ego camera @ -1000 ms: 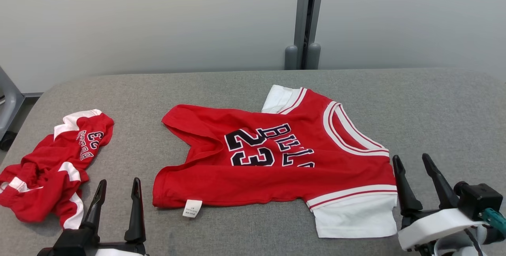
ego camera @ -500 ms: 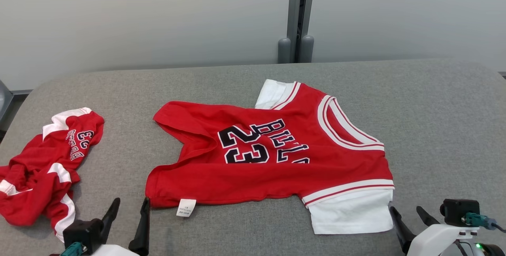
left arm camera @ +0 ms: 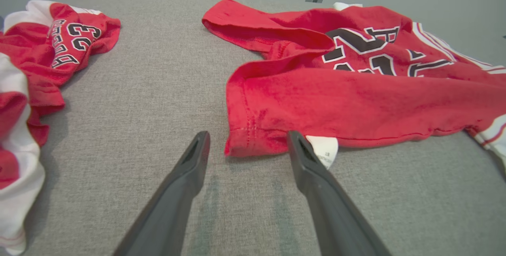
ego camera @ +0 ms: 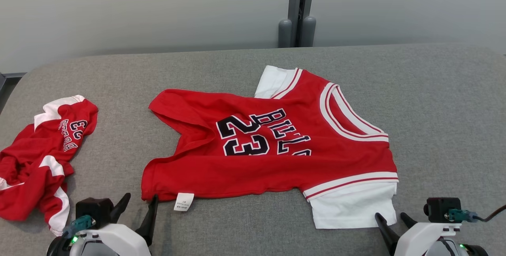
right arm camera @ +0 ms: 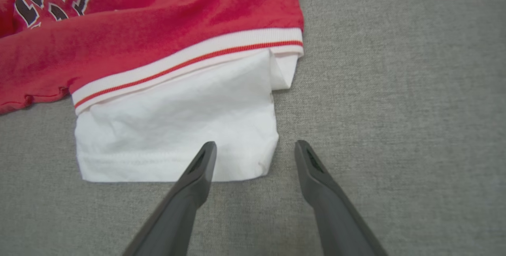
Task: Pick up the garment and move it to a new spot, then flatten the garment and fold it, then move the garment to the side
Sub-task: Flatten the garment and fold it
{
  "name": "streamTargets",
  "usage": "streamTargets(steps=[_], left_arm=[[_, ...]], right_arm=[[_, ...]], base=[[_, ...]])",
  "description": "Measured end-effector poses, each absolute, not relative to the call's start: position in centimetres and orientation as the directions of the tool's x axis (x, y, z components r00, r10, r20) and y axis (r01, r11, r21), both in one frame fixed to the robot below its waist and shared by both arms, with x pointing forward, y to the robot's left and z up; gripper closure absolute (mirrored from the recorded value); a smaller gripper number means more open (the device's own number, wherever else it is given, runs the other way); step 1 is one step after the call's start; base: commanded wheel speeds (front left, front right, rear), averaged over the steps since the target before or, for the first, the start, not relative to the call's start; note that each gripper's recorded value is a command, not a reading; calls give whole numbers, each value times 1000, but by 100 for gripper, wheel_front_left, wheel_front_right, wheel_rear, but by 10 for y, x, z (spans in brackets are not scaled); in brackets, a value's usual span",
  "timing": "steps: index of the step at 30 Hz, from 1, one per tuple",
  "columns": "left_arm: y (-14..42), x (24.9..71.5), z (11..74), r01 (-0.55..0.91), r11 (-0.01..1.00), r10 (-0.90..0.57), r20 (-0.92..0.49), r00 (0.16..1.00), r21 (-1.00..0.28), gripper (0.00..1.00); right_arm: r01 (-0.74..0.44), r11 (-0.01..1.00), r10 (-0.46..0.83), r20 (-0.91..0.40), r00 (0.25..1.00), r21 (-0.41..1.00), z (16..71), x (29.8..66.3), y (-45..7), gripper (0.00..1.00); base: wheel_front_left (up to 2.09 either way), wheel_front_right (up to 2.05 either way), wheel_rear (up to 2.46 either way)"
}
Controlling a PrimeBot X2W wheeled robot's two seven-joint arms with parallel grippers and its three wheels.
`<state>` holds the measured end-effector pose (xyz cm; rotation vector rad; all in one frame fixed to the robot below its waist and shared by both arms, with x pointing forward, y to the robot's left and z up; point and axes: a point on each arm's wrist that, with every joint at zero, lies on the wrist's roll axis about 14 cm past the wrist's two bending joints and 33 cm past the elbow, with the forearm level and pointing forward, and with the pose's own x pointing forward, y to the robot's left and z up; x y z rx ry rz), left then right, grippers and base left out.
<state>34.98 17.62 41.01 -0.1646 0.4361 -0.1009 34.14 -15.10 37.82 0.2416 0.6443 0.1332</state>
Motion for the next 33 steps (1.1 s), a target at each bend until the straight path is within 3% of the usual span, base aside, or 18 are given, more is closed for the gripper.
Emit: streamTargets(steps=[13,14,16,17,18,19,20,21,27,33], left_arm=[[172,376,387,118,977,-194,-513,836,-178,0],[170,377,386,120,976,-200,-516,833,-184,2],[166,376,382,126,972,-213,-528,822,-196,21],[164,375,381,129,970,-221,-531,818,-205,31],[162,374,379,131,969,-226,-538,812,-211,41],[161,373,378,134,968,-231,-541,809,-214,63],[160,372,377,135,967,-235,-544,805,-218,97],[160,372,377,135,966,-237,-544,805,-221,100],[161,375,384,143,964,-244,-521,818,-226,100],[162,376,401,152,961,-245,-461,853,-230,100]], right_arm=[[-67,958,224,-586,779,278,371,353,-140,0],[-66,957,227,-587,777,282,371,353,-139,0],[-66,957,229,-589,775,284,369,353,-139,0],[-66,956,230,-590,774,285,369,353,-138,9],[-65,955,232,-590,773,289,369,353,-138,28],[-66,955,233,-591,772,290,368,354,-137,55],[-67,954,235,-593,770,291,368,353,-137,71],[-67,954,236,-595,768,292,367,353,-137,100],[-68,949,245,-582,775,309,368,353,-132,100],[-59,943,227,-502,835,328,388,364,-139,100]], base=[[0,0,0],[0,0,0],[0,0,0],[0,0,0],[0,0,0],[0,0,0],[0,0,0],[0,0,0],[0,0,0],[0,0,0]])
